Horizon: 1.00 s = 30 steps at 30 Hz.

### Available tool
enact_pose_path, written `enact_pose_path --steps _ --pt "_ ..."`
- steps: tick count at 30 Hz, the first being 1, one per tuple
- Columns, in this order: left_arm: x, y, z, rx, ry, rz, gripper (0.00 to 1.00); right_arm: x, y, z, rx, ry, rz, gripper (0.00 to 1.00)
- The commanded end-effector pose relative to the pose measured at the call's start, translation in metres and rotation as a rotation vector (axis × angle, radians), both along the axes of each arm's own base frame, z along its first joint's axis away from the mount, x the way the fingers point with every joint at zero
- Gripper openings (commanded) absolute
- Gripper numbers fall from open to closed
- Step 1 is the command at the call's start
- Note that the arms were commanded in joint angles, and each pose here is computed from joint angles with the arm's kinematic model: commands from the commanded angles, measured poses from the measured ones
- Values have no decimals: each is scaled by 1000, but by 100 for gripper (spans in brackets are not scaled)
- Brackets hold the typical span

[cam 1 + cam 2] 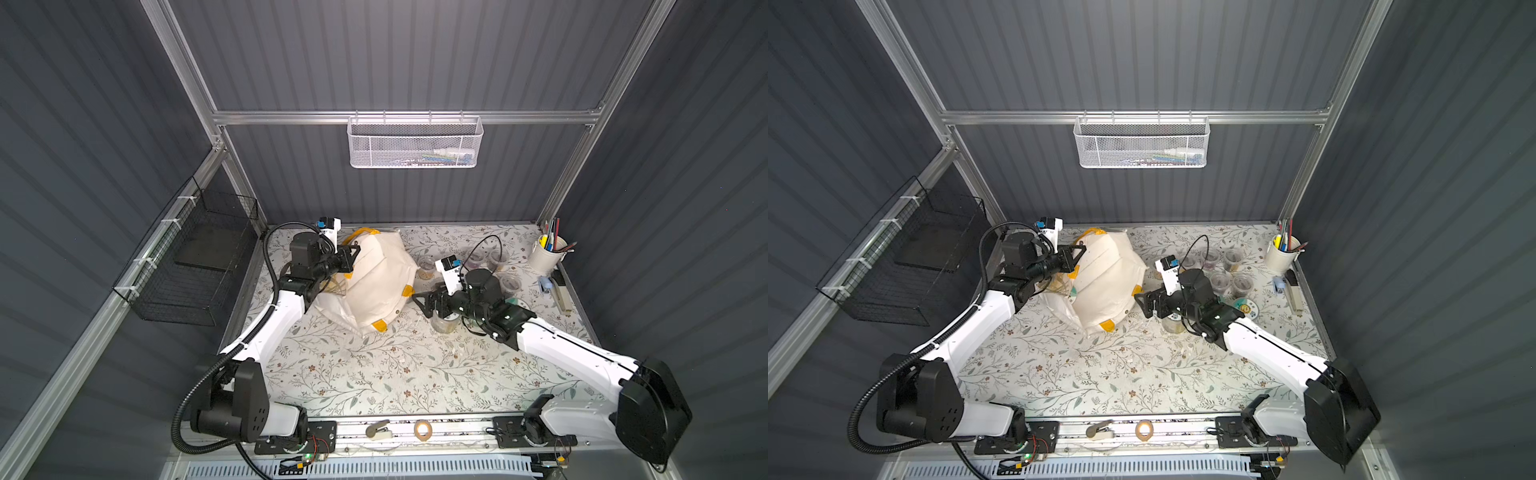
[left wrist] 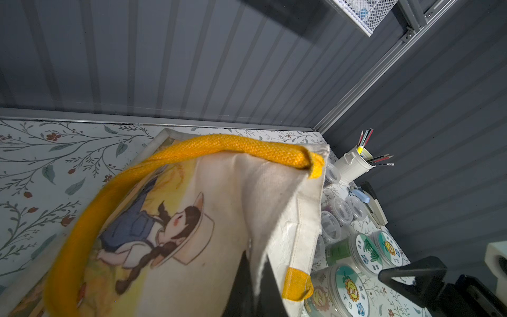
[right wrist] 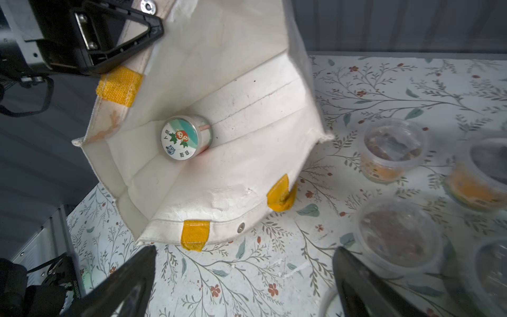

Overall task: Take out the seed jars from the canvas bag
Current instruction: Pick up the seed jar from the canvas bag.

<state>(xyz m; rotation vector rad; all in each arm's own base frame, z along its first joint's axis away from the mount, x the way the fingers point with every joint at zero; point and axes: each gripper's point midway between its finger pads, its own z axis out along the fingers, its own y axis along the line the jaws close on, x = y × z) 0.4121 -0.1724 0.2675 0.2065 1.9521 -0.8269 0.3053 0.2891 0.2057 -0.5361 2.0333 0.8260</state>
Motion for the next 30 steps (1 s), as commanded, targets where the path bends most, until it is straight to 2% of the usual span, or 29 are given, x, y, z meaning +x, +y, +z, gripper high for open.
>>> enact_pose_path --steps 1,5,8,22,30 --pt "3 -3 13 -19 -46 -21 0 -1 37 13 36 -4 111 99" --pt "1 -2 16 -14 -54 -21 0 0 81 8 32 18 226 99" --pt "-3 -1 20 -5 -65 -25 0 8 102 -1 38 42 254 99" --pt "-16 -1 20 -29 -95 -81 0 44 160 -49 -10 129 269 99" --pt "-25 -6 28 -93 -114 -158 0 39 183 -69 -56 135 300 99"
